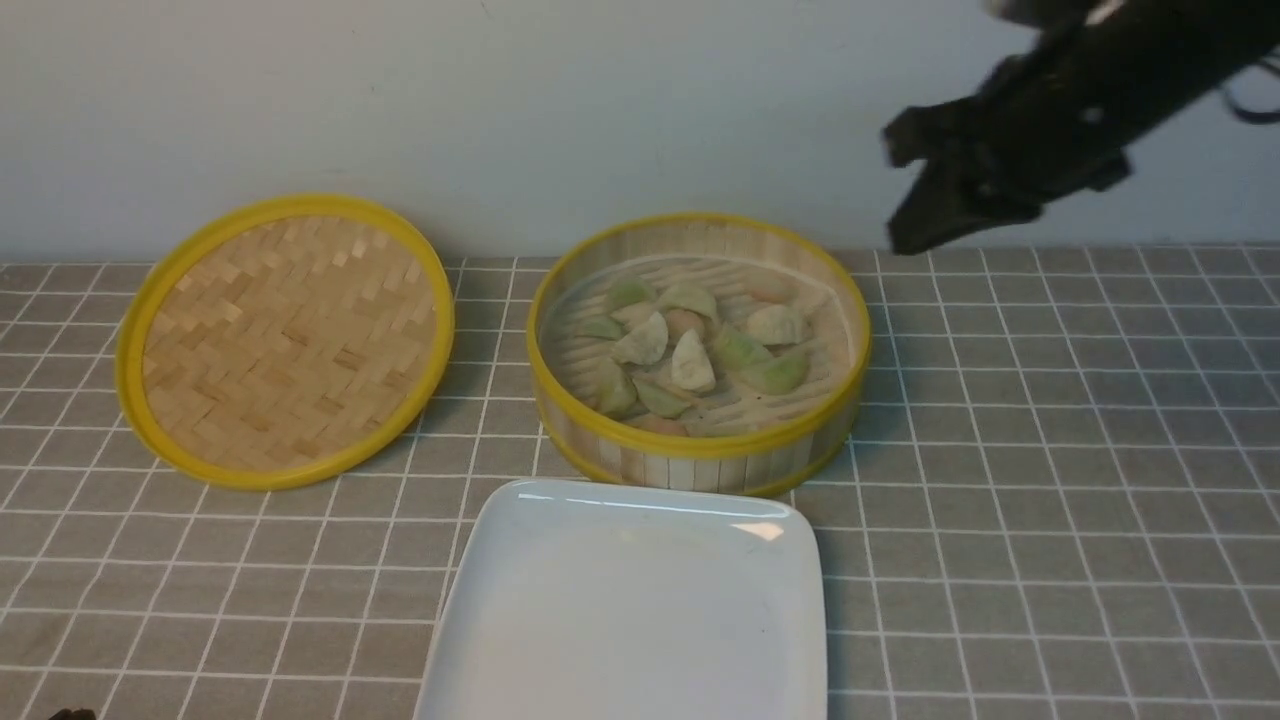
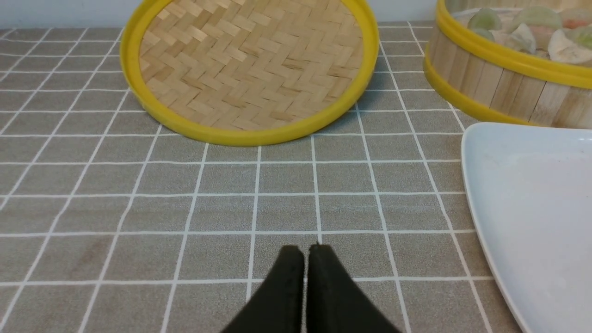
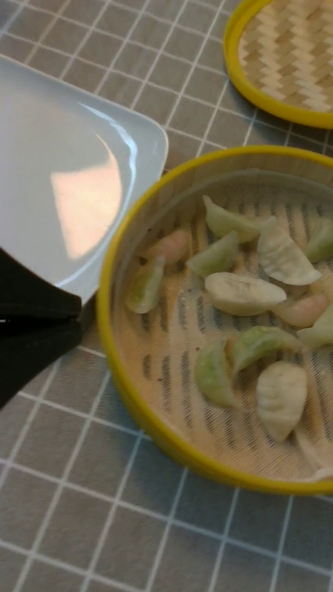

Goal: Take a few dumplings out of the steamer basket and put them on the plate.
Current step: Use the right arm to grab a dumpling from inside the steamer

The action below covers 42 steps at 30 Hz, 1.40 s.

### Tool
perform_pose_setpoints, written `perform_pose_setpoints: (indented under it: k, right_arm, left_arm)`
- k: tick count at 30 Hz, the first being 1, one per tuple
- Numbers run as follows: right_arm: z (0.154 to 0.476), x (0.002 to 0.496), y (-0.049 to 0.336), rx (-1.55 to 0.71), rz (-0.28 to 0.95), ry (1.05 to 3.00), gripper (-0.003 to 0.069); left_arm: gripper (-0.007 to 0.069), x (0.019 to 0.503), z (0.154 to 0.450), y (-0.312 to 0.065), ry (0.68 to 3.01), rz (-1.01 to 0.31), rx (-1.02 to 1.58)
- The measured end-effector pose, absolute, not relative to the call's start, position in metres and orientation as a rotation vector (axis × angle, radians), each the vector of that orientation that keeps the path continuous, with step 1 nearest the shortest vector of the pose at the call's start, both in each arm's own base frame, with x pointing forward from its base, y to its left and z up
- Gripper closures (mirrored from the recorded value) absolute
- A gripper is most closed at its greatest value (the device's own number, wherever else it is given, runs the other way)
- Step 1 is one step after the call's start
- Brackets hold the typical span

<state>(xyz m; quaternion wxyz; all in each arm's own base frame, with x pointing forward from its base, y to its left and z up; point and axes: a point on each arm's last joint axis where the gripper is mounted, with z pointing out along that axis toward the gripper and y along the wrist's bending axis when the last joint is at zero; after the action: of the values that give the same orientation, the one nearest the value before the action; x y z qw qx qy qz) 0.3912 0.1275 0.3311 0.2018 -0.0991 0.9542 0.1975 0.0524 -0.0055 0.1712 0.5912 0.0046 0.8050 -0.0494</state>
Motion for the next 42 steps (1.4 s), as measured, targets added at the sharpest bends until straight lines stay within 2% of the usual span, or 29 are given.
perform_pose_setpoints:
  k: [6,9,13,14,15,16,17,21,23,24,25,28,32,37,39,42]
  right_arm:
    - [0.282,0.434,0.194,-0.280,0.456,2.728,0.0667]
    - [0.259,0.442,0.207,-0.300,0.392,2.756,0.0651]
    - [0.232,0.452,0.210,-0.330,0.293,2.793,0.0566]
    - [0.232,0.452,0.210,-0.330,0.293,2.792,0.0566]
    - [0.225,0.454,0.209,-0.346,0.260,2.801,0.0491]
    - [0.225,0.454,0.209,-0.347,0.260,2.801,0.0491]
    - [0.222,0.455,0.208,-0.373,0.228,2.799,0.0410]
    - [0.216,0.458,0.205,-0.435,0.162,2.791,0.0232]
    - [0.208,0.460,0.205,-0.453,0.129,2.799,0.0118]
    - [0.207,0.460,0.205,-0.454,0.127,2.801,0.0118]
    - [0.197,0.462,0.205,-0.460,0.113,2.818,0.0060]
    - [0.186,0.463,0.205,-0.467,0.095,2.838,0.0006]
    - [0.184,0.465,0.202,-0.482,0.043,2.827,0.0018]
    - [0.184,0.466,0.202,-0.470,0.037,2.826,0.0147]
    - [0.184,0.466,0.202,-0.462,0.039,2.827,0.0287]
    - [0.184,0.465,0.202,-0.460,0.043,2.828,0.0297]
  left_arm:
    - [0.0629,0.052,0.171,-0.006,1.873,-0.115,0.011]
    - [0.0629,0.052,0.171,-0.006,1.873,-0.115,0.011]
    - [0.0629,0.052,0.171,-0.006,1.873,-0.115,0.011]
    - [0.0629,0.052,0.171,-0.006,1.873,-0.115,0.011]
    - [0.0629,0.052,0.171,-0.006,1.873,-0.115,0.011]
    - [0.0629,0.052,0.171,-0.006,1.873,-0.115,0.011]
    - [0.0629,0.052,0.171,-0.006,1.873,-0.115,0.011]
    - [0.0629,0.052,0.171,-0.006,1.873,-0.115,0.011]
    - [0.0629,0.052,0.171,-0.006,1.873,-0.115,0.011]
    - [0.0629,0.052,0.171,-0.006,1.873,-0.115,0.011]
    - [0.0629,0.052,0.171,-0.006,1.873,-0.115,0.011]
    - [0.0629,0.052,0.171,-0.006,1.873,-0.115,0.011]
    - [0.0629,0.052,0.171,-0.006,1.873,-0.115,0.011]
    - [0.0629,0.052,0.171,-0.006,1.873,-0.115,0.011]
    - [0.0629,0.052,0.171,-0.006,1.873,-0.115,0.011]
    - [0.0629,0.052,0.171,-0.006,1.873,-0.115,0.011]
